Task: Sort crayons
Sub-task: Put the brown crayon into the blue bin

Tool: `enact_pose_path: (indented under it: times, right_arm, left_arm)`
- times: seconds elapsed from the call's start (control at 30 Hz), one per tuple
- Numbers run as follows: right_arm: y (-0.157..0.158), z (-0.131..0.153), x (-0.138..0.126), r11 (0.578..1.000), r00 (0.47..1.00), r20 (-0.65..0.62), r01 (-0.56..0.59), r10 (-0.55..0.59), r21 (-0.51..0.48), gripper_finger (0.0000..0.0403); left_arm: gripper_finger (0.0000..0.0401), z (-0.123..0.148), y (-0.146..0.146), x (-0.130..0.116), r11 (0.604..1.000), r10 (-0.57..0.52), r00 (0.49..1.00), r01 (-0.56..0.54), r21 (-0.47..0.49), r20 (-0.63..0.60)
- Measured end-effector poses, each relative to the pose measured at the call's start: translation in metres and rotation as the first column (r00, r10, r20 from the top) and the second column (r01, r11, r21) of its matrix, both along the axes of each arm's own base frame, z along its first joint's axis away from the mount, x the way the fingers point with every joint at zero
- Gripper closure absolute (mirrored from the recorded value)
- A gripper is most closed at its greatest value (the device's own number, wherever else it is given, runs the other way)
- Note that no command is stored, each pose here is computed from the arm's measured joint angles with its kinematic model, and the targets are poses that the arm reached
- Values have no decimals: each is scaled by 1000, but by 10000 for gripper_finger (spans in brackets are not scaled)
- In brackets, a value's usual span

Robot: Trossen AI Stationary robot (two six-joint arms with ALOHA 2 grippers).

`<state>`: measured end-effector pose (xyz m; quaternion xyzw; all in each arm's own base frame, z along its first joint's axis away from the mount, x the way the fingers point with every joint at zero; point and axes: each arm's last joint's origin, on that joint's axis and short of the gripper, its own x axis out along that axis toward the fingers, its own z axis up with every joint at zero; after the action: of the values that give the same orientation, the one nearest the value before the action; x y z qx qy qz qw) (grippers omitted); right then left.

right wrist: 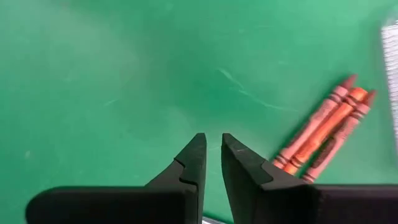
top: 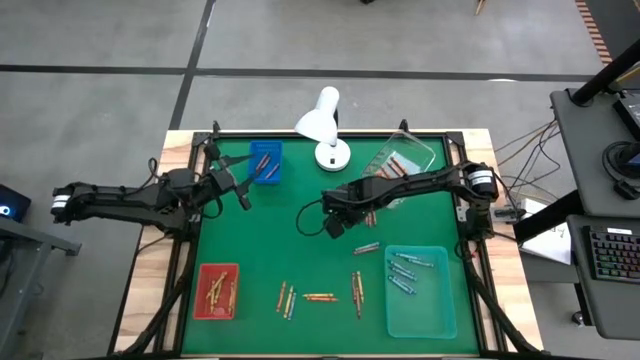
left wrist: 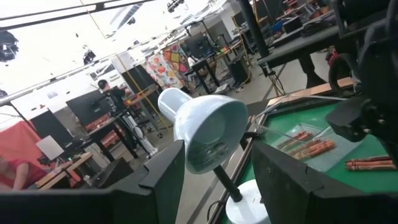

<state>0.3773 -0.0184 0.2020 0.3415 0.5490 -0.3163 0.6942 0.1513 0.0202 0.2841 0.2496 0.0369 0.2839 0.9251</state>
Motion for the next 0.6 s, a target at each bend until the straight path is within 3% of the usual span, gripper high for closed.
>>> enact_pose_path:
  times: [0.2, 0.43, 0.6]
  right_arm:
    - [-1, -4, -1, 1000, 1000, -24, 8, -8, 0, 324]
    - [-3, -5, -12, 994, 985, -135, 103, -108, -43, 274]
    - [-3, -5, -18, 981, 966, -177, 176, -188, -78, 262]
  left_arm:
    - [232, -2, 0, 0, 1000, -1, 1000, 0, -8, -19]
    - [232, -2, 0, 0, 1000, -1, 1000, 0, -8, -22]
    - [232, -2, 0, 0, 1000, -1, 1000, 0, -12, -21]
